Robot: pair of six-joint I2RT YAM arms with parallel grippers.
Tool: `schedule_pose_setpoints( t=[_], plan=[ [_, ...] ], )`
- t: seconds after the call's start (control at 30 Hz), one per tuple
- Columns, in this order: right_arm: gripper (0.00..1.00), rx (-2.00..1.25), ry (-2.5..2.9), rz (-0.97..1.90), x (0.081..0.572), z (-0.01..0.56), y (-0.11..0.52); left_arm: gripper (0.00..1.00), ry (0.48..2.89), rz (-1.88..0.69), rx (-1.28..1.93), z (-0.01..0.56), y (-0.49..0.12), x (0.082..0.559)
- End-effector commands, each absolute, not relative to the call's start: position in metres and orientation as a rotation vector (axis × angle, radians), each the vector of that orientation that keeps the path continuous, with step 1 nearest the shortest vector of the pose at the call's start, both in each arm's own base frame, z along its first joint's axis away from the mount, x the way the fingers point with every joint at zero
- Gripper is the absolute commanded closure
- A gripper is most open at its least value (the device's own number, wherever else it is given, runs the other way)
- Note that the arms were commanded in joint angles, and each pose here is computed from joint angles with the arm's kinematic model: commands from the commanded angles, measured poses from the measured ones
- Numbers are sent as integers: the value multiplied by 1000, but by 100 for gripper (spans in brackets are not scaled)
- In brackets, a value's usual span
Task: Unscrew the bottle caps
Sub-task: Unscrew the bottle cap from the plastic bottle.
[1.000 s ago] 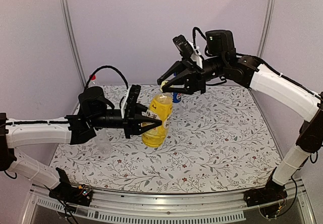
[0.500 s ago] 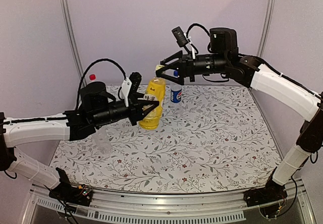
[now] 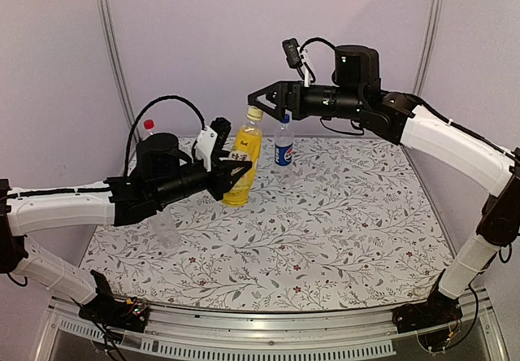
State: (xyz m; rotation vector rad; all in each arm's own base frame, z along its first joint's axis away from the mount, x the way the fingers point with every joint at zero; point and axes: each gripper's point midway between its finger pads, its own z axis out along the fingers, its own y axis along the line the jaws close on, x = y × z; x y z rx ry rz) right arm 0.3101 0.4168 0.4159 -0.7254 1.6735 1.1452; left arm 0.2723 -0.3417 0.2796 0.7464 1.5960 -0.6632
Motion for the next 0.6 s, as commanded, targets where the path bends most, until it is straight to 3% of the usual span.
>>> schedule_pose_setpoints(
  t=[0.0, 0.1, 0.4, 0.57],
  plan=[
    [20, -719, 1684, 1144, 309, 414, 428, 72, 1576, -647, 739, 290, -345, 273],
    [25, -736, 1700, 1142, 308, 408, 433, 72, 1579, -645, 738, 290, -345, 273],
    [54, -758, 1708, 1155, 307, 401, 439, 72, 1580, -636, 735, 290, -344, 274],
    [63, -767, 1710, 1161, 306, 399, 441, 72, 1580, -633, 734, 290, -343, 274]
  ],
)
